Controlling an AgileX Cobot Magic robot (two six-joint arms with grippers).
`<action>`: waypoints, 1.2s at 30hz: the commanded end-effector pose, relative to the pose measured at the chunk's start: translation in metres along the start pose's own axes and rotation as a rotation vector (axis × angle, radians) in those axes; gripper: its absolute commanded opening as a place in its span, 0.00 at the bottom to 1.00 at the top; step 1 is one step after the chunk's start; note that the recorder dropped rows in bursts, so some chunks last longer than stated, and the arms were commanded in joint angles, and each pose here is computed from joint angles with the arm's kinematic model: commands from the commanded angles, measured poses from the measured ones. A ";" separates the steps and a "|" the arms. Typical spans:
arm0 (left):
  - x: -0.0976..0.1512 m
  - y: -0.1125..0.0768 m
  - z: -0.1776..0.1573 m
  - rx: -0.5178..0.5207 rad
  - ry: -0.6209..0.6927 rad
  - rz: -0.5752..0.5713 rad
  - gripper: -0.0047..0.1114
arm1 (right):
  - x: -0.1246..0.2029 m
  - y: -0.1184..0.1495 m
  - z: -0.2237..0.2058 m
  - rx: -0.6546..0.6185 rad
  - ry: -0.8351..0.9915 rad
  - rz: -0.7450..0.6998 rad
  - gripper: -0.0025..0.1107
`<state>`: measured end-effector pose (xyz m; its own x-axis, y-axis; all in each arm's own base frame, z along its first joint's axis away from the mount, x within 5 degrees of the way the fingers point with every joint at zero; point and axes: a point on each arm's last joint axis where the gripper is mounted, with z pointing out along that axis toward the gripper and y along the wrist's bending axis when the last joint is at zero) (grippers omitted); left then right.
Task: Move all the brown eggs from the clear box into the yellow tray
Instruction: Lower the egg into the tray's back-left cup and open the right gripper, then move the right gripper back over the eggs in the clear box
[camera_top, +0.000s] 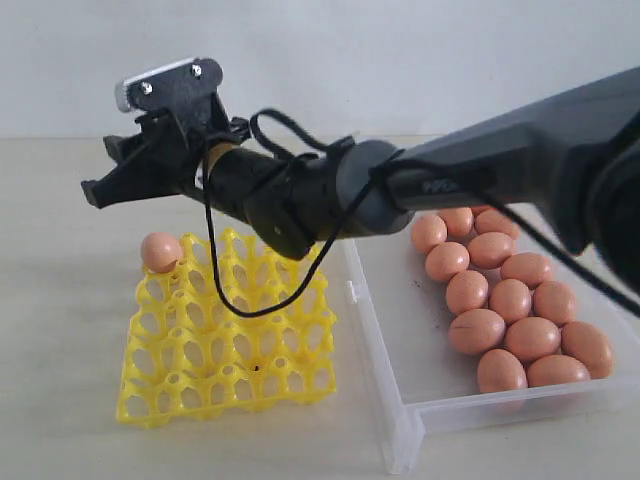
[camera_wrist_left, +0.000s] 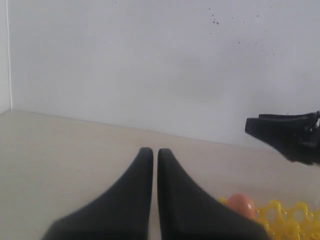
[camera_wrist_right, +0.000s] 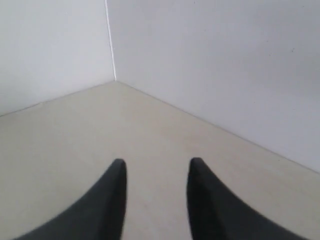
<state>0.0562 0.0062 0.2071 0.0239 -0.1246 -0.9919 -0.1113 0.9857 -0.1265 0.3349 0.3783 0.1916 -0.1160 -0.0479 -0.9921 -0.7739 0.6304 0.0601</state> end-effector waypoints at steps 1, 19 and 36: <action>0.001 0.000 0.000 0.002 0.002 -0.018 0.07 | -0.031 0.000 -0.020 0.035 0.203 -0.064 0.02; 0.001 0.000 0.000 0.002 -0.002 -0.018 0.07 | -0.045 -0.094 -0.138 0.494 1.166 -0.312 0.02; 0.001 0.000 0.000 0.002 0.001 -0.018 0.07 | 0.003 -0.175 -0.174 0.494 1.055 0.364 0.25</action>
<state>0.0562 0.0062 0.2071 0.0239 -0.1246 -0.9919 -0.1113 0.9857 -0.1265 0.3607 0.1328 0.2048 -0.8889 -0.2990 -0.3470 -0.3220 0.9467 0.0092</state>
